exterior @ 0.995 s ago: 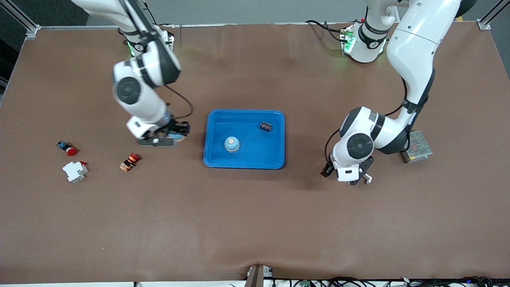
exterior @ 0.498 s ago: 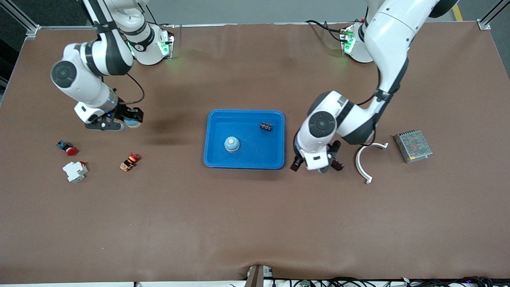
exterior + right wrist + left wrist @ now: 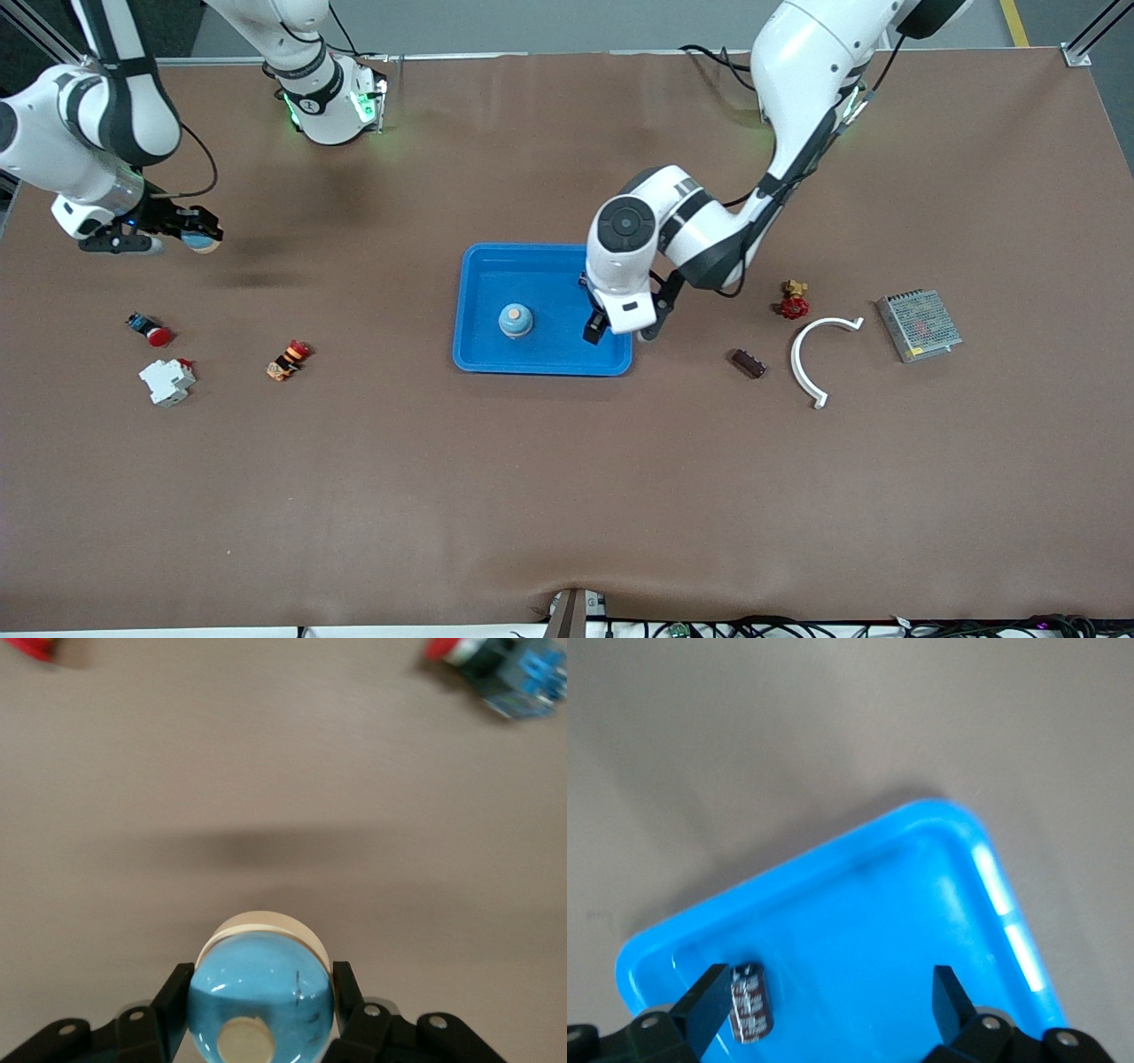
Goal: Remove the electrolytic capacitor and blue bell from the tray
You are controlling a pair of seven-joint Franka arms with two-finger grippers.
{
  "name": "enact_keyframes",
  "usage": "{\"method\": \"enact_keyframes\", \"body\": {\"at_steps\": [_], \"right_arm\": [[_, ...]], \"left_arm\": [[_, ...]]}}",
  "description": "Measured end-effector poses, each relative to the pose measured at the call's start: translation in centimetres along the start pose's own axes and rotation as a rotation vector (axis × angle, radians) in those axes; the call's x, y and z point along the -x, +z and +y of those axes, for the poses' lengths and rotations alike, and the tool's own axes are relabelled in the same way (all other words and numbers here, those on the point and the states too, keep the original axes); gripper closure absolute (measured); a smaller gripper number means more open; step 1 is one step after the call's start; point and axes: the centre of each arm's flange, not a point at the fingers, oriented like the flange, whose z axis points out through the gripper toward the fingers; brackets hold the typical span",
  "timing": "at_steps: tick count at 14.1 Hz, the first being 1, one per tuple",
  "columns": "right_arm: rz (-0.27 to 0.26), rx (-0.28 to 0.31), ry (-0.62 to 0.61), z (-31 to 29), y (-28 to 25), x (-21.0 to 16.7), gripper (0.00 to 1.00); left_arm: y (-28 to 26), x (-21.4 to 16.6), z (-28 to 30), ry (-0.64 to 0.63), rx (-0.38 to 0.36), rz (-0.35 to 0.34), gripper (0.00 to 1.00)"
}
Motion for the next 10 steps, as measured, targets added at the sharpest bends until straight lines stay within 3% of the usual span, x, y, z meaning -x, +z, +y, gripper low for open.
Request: {"method": "enact_keyframes", "body": {"at_steps": [4,10], "right_arm": [[0.046,0.028,0.004,0.2,3.0,0.3,0.33],[0.089,0.054,0.09,-4.0,8.0,-0.8,0.33]], "left_arm": [[3.1,4.1,-0.3,-0.011,0.011,-0.027,0.0],[5.3,4.8,-1.5,-0.091,-0.049,-0.005,0.0]]}}
